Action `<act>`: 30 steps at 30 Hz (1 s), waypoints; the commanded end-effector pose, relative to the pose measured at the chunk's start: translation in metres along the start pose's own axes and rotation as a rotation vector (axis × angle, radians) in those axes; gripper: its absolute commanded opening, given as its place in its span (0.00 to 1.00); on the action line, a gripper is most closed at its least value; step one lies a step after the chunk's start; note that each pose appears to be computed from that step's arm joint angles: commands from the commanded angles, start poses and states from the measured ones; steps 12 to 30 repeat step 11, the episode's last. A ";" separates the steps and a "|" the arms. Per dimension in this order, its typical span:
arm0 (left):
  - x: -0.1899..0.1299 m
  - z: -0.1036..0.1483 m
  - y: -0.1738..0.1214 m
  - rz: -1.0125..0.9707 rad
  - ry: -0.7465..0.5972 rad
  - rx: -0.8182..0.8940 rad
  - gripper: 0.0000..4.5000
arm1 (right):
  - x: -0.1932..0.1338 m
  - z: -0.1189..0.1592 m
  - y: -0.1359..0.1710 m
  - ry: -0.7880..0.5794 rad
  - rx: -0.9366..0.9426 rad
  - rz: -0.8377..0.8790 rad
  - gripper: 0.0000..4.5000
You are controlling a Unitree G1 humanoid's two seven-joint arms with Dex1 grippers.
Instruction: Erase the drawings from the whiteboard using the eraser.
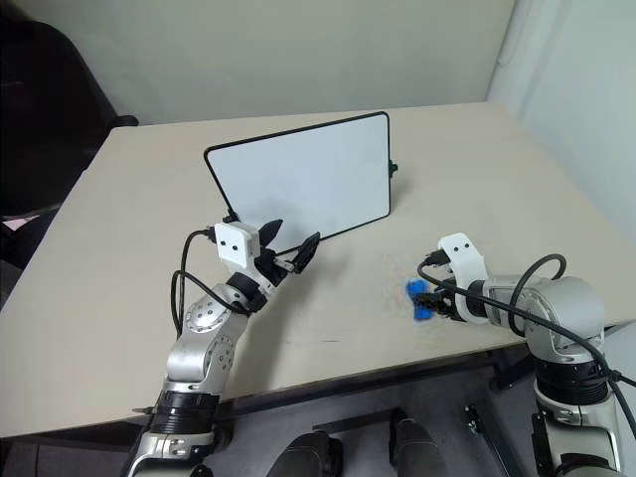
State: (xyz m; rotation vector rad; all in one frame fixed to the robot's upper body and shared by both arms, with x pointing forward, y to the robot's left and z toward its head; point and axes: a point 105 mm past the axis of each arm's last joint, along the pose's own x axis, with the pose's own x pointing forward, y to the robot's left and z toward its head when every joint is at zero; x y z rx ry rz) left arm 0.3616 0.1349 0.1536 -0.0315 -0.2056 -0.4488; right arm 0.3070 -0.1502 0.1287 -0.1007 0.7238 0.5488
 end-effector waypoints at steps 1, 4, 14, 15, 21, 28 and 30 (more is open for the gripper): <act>0.003 0.014 -0.004 -0.021 -0.050 0.024 1.00 | -0.009 0.011 0.001 -0.052 -0.014 -0.001 0.92; 0.002 0.014 -0.006 -0.024 -0.050 0.021 1.00 | -0.016 0.023 -0.005 -0.153 -0.082 -0.072 0.92; 0.003 0.013 -0.008 -0.037 -0.051 0.006 1.00 | -0.037 0.055 0.005 -0.430 -0.101 -0.033 0.92; 0.003 0.013 -0.008 -0.037 -0.051 0.006 1.00 | -0.037 0.055 0.005 -0.430 -0.101 -0.033 0.92; 0.003 0.013 -0.008 -0.037 -0.051 0.006 1.00 | -0.037 0.055 0.005 -0.430 -0.101 -0.033 0.92; 0.003 0.013 -0.008 -0.037 -0.051 0.006 1.00 | -0.037 0.055 0.005 -0.430 -0.101 -0.033 0.92; 0.003 0.013 -0.008 -0.037 -0.051 0.006 1.00 | -0.037 0.055 0.005 -0.430 -0.101 -0.033 0.92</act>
